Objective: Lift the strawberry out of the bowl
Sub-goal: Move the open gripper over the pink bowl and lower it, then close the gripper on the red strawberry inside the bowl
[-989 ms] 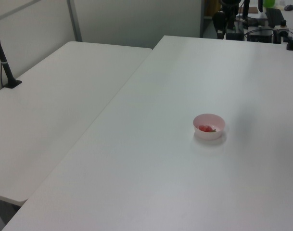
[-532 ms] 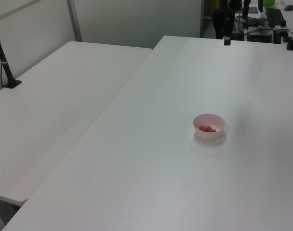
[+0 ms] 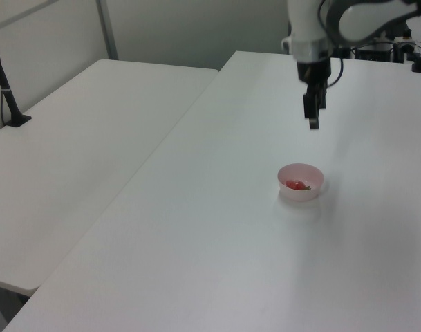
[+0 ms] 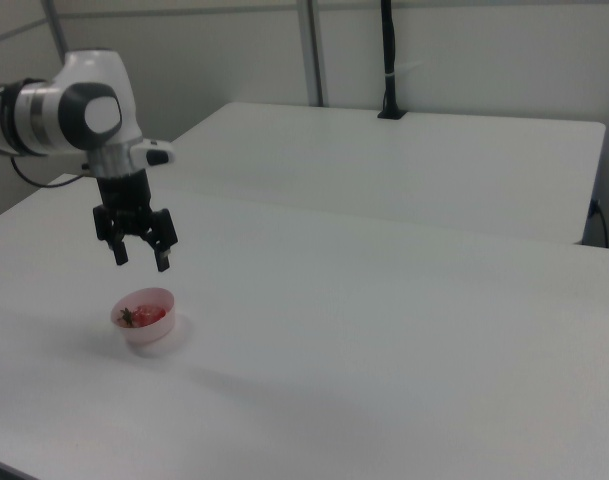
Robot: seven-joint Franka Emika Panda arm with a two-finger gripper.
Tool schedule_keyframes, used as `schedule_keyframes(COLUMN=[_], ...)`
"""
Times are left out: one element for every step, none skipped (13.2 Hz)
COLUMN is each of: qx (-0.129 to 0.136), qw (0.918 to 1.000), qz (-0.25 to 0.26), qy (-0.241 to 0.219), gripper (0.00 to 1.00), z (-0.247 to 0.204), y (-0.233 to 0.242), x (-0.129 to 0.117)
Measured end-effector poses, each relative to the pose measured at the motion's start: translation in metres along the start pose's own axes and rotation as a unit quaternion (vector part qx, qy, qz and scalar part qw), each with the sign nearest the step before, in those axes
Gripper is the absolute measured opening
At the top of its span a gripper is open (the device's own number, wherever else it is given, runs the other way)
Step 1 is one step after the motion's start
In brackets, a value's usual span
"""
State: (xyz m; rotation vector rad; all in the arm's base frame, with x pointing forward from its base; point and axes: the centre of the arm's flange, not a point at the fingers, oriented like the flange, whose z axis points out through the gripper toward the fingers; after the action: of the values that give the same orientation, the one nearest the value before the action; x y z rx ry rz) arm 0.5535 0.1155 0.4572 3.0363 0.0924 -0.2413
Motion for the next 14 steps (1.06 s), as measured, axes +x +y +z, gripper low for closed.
schedule_keyframes(qx=[0.0,0.0,0.003,0.006,0.01,0.011,0.01,0.009,0.009,0.009,0.008,0.008,0.008,0.008], qw=[0.9999,0.9996,0.9988,0.9977,0.9959,0.9941,0.9925,0.9914,0.9906,0.9898,0.9894,0.989,0.9885,0.9881], qz=[0.007,0.019,0.045,0.067,0.089,0.108,0.122,0.131,0.136,0.142,0.145,0.148,0.151,0.153], qy=[-0.014,-0.019,-0.017,-0.01,-0.001,0.004,0.006,0.005,0.004,-0.001,-0.003,-0.005,-0.007,-0.009], gripper=[1.0,1.0,1.0,1.0,1.0,1.0,1.0,1.0,1.0,1.0,1.0,1.0,1.0,1.0], z=[0.02,0.031,0.045,0.054,0.063,0.073,0.084,0.093,0.1,0.108,0.111,0.114,0.116,0.119], y=[-0.015,-0.024,-0.035,-0.042,-0.049,-0.056,-0.062,-0.066,-0.068,-0.069,-0.069,-0.068,-0.067,-0.066], x=[0.007,0.011,0.018,0.023,0.027,0.03,0.032,0.034,0.036,0.038,0.039,0.04,0.04,0.042])
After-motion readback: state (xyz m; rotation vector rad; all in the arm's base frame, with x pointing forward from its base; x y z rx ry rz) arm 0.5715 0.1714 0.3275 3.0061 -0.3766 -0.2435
